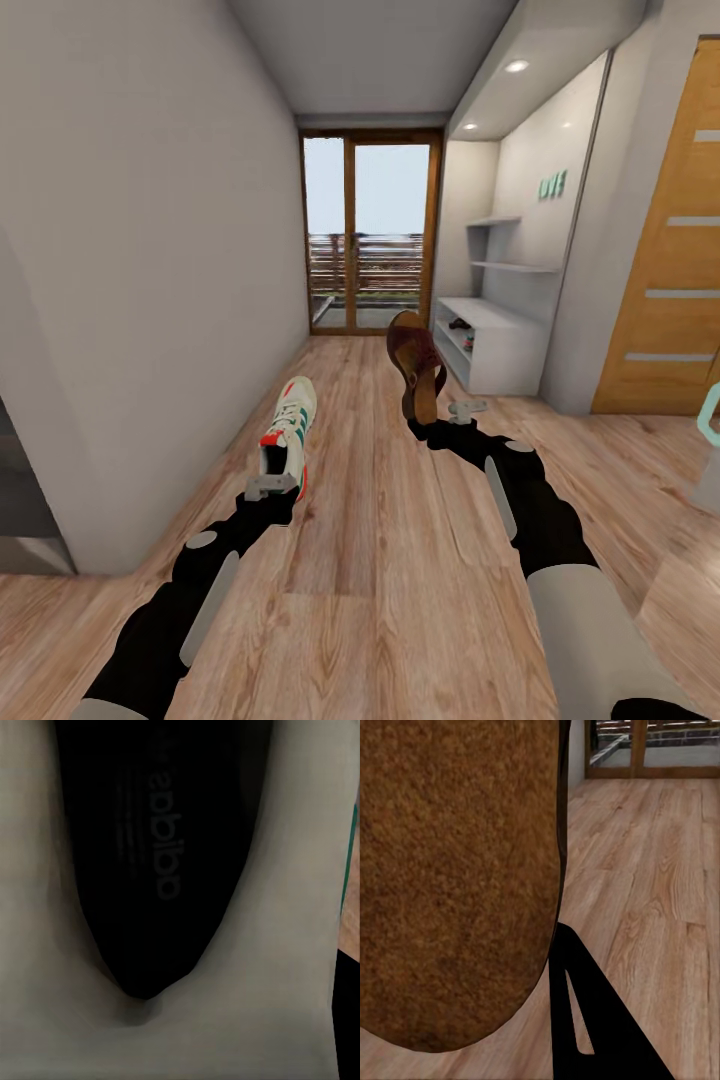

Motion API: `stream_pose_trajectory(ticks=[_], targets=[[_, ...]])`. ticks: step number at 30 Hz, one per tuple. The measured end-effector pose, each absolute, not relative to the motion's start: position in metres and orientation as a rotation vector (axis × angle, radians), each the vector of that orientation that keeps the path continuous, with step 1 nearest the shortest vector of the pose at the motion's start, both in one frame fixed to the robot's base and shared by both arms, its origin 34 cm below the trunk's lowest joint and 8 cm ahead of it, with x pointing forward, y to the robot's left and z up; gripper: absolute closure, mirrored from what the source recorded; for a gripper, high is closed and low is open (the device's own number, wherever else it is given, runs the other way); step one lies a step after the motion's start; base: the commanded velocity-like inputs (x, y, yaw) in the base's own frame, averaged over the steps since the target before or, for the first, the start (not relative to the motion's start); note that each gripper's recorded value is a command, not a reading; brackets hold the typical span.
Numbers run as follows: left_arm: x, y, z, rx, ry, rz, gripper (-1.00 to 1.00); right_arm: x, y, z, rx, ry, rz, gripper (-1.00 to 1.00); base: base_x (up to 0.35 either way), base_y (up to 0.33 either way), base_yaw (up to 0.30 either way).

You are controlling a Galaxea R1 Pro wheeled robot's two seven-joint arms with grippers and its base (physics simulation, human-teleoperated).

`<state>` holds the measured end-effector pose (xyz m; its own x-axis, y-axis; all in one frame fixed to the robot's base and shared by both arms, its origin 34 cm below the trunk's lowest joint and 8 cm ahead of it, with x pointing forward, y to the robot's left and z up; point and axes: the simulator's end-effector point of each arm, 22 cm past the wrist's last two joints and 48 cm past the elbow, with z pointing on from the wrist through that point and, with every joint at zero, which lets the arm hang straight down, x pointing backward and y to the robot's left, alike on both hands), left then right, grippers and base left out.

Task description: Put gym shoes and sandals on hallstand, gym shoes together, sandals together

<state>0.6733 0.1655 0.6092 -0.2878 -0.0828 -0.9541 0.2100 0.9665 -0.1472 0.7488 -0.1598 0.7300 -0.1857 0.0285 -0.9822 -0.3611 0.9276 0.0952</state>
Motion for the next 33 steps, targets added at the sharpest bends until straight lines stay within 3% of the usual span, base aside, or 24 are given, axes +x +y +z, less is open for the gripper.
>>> stream_pose_trajectory(ticks=[33], targets=[[0.6733, 0.1655, 0.6093, 0.093, 1.842, -0.285, 1.00, 0.7489, -0.1598, 0.7303, -0.252, 1.728, 0.356, 1.00, 0.342, 0.000, 0.000]])
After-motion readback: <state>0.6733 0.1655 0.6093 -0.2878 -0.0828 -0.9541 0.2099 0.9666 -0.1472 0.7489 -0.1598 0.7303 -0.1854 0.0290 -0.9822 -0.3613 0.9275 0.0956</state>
